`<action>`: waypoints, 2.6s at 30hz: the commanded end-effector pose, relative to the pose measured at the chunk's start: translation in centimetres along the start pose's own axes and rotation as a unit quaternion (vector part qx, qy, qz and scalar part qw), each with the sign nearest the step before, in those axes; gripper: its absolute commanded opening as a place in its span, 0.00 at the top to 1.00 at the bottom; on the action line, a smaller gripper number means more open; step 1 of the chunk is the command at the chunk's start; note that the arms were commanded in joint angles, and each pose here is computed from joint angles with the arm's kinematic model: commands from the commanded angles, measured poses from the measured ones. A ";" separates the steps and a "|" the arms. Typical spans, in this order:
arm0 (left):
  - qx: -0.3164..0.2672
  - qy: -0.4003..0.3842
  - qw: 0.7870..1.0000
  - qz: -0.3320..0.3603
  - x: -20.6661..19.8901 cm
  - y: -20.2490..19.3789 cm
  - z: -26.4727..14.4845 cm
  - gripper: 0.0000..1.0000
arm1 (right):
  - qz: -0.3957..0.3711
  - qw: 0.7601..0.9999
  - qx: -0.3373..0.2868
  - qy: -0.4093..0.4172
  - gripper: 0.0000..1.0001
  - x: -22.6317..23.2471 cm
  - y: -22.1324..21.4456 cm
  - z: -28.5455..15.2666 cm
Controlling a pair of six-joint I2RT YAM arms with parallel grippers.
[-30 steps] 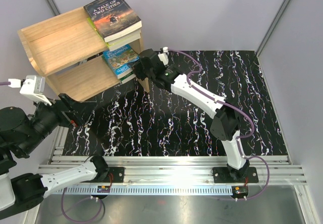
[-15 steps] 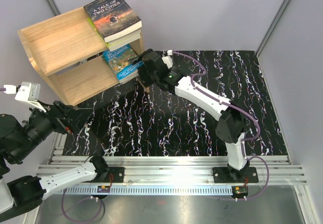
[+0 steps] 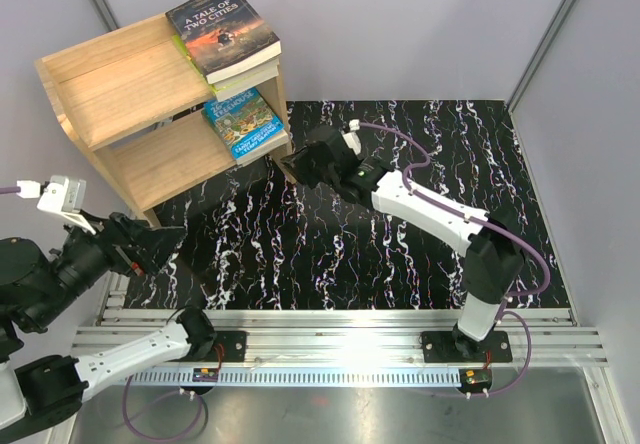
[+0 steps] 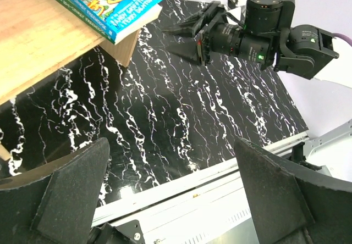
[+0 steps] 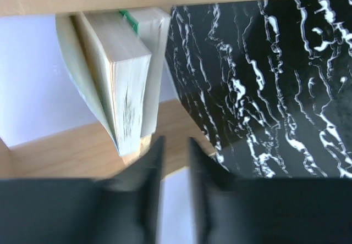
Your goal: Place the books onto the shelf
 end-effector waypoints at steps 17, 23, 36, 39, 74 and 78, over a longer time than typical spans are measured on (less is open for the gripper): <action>0.020 0.040 0.997 -0.060 -0.5 -0.6 2.4 0.01 | -0.023 0.995 0.070 0.063 1.00 4.6 0.7 2.4; 0.028 0.055 0.995 -0.073 -0.6 -0.9 3.3 0.01 | -0.009 0.995 0.083 0.052 1.00 3.5 3.0 3.5; 0.039 0.068 0.992 -0.099 -1.2 -1.3 4.7 0.01 | -0.007 0.989 0.129 0.071 1.00 4.3 3.5 4.6; 0.043 0.068 0.991 -0.107 -1.4 -1.6 4.9 0.01 | -0.004 0.988 0.134 0.079 1.00 4.9 3.6 4.9; 0.055 0.056 0.992 -0.097 -1.4 -2.8 5.0 0.01 | -0.155 0.979 0.121 -0.045 0.96 -7.7 6.8 -3.4; 0.052 0.031 0.998 -0.019 -2.7 -2.4 7.6 0.01 | -0.254 0.962 0.105 -0.006 0.39 -5.6 7.9 -10.1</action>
Point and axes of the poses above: each gripper's point midway between its finger pads, its own z axis out along the fingers, its own x axis along the line the jaws close on, y = z × x, the point moved 4 cm from there along -z, back along the fingers, and after that the axes turned 13 degrees about z, right-handed, at the moved point
